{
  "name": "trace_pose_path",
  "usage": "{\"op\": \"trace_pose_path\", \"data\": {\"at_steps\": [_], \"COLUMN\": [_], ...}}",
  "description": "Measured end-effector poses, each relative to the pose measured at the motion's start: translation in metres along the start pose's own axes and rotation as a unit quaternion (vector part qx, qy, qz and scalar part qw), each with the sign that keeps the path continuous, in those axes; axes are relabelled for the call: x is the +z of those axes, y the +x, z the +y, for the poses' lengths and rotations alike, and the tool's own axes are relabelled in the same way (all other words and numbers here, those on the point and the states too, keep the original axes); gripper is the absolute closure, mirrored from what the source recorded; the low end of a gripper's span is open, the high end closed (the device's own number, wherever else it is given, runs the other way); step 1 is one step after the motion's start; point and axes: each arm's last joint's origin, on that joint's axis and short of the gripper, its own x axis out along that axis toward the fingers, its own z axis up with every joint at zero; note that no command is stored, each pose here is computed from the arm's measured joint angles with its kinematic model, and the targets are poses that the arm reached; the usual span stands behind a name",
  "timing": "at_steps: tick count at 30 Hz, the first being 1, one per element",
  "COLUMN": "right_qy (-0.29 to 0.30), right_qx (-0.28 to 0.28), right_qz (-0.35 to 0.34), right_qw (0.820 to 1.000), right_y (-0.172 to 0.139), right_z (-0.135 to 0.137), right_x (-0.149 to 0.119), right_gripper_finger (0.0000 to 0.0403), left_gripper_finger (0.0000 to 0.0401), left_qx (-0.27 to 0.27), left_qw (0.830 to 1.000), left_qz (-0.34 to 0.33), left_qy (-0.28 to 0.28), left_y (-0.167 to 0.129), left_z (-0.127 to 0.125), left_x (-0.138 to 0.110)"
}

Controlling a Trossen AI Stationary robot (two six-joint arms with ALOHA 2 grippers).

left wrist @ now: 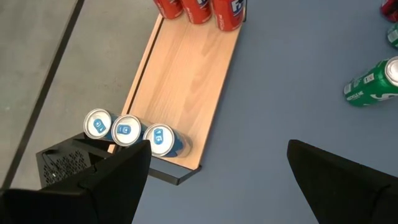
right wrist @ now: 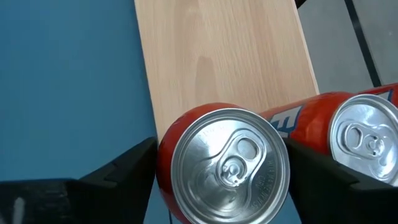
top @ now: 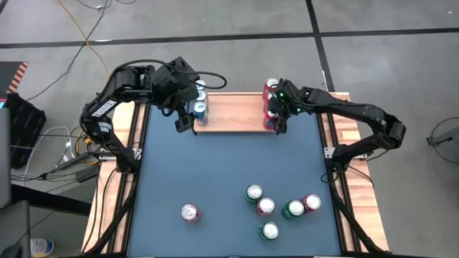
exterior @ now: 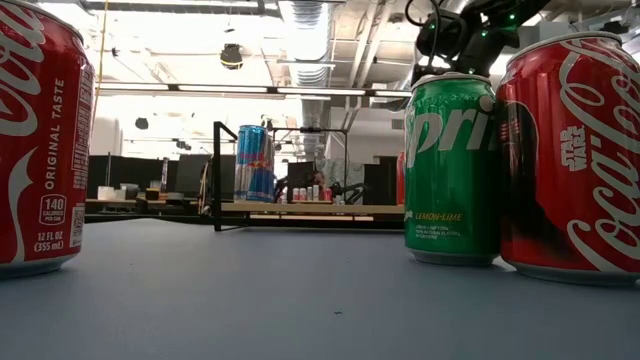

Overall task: Place canned beverage on shelf
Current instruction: Put the red soda can on the shelf aligned with the other red soda cans

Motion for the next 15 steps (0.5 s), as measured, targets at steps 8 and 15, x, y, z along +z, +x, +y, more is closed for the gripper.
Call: {"op": "trace_pose_path", "data": {"at_steps": [8, 15], "right_qy": [-0.005, -0.007], "right_qx": [-0.004, -0.010], "right_qz": [0.007, 0.008], "right_qw": [1.000, 1.000], "right_y": [0.0008, -0.0007], "right_z": [0.0003, 0.0000], "right_x": [-0.0008, -0.0013], "right_gripper_finger": [0.0061, 0.0058], "left_gripper_finger": [0.0040, 0.0040], "left_qx": [0.000, 0.000], "left_qw": [1.000, 1.000], "left_qz": [0.000, 0.000], "left_qy": [0.000, 0.000], "left_y": [0.0000, 0.0000], "left_z": [0.0000, -0.0001], "left_x": [0.0000, 0.0000]}}
